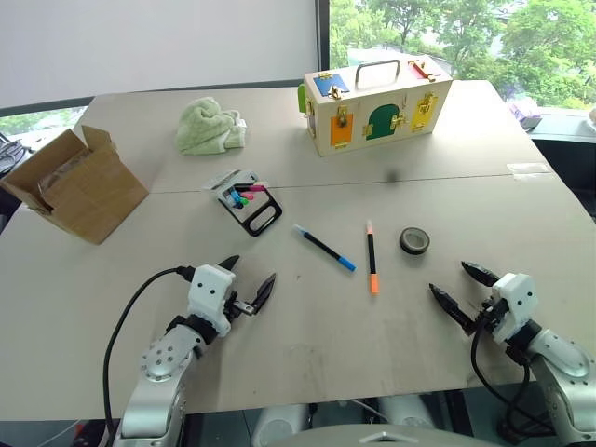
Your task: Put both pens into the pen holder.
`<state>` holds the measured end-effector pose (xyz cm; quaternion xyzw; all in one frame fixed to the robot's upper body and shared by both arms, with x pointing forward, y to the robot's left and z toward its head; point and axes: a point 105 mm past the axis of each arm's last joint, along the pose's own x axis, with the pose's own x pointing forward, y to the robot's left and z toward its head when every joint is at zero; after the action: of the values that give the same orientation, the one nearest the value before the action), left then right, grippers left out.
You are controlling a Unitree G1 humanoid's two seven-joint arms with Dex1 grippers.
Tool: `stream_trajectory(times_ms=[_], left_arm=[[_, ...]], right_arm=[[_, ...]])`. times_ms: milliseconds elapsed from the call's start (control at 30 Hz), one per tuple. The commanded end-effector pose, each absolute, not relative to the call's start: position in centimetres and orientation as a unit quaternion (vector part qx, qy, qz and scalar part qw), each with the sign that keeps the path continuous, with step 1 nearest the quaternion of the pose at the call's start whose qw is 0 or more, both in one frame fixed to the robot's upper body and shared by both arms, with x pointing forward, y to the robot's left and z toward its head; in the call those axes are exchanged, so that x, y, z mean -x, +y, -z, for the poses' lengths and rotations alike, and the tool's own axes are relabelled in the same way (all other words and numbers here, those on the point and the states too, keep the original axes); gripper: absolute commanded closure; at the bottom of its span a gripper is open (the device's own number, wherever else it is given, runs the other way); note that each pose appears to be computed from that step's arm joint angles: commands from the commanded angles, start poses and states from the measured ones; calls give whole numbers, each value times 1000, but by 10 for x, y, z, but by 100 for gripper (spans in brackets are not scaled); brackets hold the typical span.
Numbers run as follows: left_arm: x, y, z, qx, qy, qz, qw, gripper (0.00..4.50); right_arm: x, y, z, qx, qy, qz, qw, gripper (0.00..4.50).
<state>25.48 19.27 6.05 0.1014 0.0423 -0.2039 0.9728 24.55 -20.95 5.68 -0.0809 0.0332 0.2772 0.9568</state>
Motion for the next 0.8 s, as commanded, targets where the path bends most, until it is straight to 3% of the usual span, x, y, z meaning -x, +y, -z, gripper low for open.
stream_trajectory(times_ms=[33, 800], left_arm=[[-251, 197, -60, -101, 45, 199, 974, 5], [-253, 195, -68, -101, 19, 201, 974, 5]], right_arm=[[-245, -219, -58, 82, 33, -265, 960, 3], [-254, -215, -63, 100, 20, -286, 953, 3]])
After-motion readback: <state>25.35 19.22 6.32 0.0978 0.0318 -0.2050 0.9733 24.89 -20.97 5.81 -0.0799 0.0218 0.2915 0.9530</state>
